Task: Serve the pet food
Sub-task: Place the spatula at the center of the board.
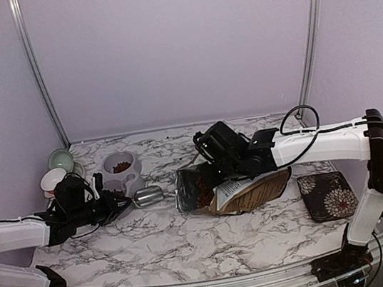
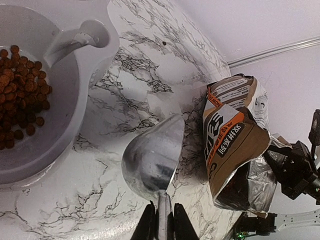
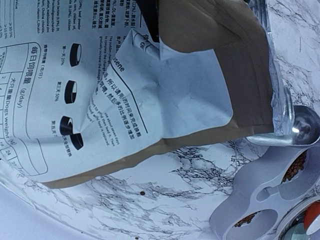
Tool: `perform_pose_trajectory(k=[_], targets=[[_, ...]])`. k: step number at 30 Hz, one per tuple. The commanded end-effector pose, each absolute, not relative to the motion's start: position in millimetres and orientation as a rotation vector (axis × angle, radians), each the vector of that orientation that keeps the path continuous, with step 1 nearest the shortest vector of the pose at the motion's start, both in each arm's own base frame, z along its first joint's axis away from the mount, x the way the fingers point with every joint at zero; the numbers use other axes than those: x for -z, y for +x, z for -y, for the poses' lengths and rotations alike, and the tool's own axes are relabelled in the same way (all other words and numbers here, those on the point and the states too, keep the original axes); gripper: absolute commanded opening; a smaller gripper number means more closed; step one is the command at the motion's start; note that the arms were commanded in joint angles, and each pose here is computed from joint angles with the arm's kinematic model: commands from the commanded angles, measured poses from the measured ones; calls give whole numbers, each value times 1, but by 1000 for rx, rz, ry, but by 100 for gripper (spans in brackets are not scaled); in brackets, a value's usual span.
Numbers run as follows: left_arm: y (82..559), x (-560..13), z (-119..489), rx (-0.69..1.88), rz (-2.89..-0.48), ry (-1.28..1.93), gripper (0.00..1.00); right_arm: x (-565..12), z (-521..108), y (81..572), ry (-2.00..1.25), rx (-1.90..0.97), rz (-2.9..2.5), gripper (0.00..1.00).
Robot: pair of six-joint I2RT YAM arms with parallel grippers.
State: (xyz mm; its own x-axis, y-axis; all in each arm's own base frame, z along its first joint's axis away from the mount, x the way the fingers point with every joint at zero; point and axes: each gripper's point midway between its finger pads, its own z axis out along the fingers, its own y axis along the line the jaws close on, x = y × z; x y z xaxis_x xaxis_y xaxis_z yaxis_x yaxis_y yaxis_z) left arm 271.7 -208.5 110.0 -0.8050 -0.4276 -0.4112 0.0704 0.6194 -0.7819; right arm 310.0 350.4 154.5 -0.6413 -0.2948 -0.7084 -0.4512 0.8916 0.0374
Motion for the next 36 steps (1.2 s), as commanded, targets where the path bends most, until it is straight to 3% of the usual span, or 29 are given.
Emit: perform_pose_trajectory(k=[1,24,36], targets=[[273,-116,228,1263,-2196,-261,0,-174,-336,322,-470,-243,-2265,0],[263,-44,247,1277,-2323,-240,0,-178,-339,328,-470,-210,-2272,0],[248,-20,236,1198,-2370,-223,15,-183,-341,332,-465,-202,-2264,0]])
